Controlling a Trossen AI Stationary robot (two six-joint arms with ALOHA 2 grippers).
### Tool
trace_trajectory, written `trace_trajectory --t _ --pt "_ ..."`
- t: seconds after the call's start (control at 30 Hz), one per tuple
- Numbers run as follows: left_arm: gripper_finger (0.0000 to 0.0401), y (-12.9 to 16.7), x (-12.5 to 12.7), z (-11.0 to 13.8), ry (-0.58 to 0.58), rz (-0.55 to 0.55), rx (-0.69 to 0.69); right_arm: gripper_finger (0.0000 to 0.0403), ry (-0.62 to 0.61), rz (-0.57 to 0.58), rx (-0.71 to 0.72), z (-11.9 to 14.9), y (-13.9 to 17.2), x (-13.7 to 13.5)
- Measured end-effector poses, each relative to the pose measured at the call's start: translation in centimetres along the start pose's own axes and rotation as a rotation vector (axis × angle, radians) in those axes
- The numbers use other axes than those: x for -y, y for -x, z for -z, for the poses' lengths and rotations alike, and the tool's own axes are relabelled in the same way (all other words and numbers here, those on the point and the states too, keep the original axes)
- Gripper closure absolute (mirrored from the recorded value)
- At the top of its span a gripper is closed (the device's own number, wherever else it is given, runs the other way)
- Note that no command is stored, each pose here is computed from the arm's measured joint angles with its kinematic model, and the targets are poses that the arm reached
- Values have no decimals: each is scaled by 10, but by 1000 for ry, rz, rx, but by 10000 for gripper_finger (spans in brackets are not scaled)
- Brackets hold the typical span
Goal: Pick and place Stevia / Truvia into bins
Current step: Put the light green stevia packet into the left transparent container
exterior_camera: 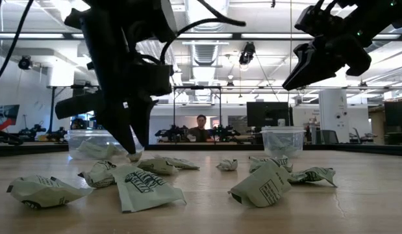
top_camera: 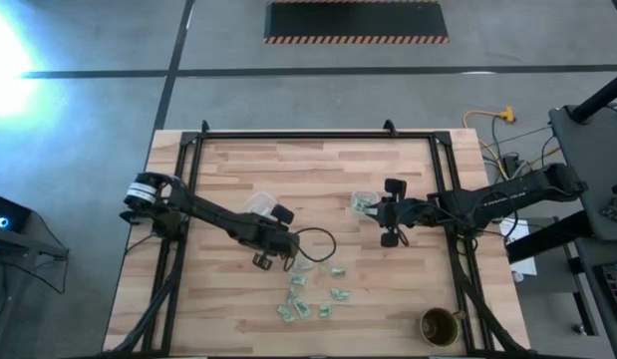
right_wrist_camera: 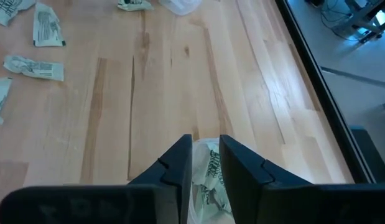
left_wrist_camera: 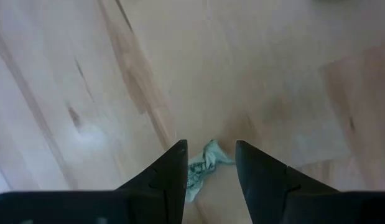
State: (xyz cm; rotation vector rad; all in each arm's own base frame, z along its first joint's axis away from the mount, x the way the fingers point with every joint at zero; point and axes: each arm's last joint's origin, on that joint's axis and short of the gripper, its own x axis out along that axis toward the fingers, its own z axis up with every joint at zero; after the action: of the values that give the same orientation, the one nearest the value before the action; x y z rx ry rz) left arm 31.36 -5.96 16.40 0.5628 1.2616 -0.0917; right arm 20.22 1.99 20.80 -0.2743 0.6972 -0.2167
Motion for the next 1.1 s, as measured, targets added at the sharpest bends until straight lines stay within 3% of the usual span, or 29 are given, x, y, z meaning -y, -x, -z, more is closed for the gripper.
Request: trace_trajectory --t 1.1 --pt "286 -11 -8 8 69 60 -23 338 1 0 -2 0 0 0"
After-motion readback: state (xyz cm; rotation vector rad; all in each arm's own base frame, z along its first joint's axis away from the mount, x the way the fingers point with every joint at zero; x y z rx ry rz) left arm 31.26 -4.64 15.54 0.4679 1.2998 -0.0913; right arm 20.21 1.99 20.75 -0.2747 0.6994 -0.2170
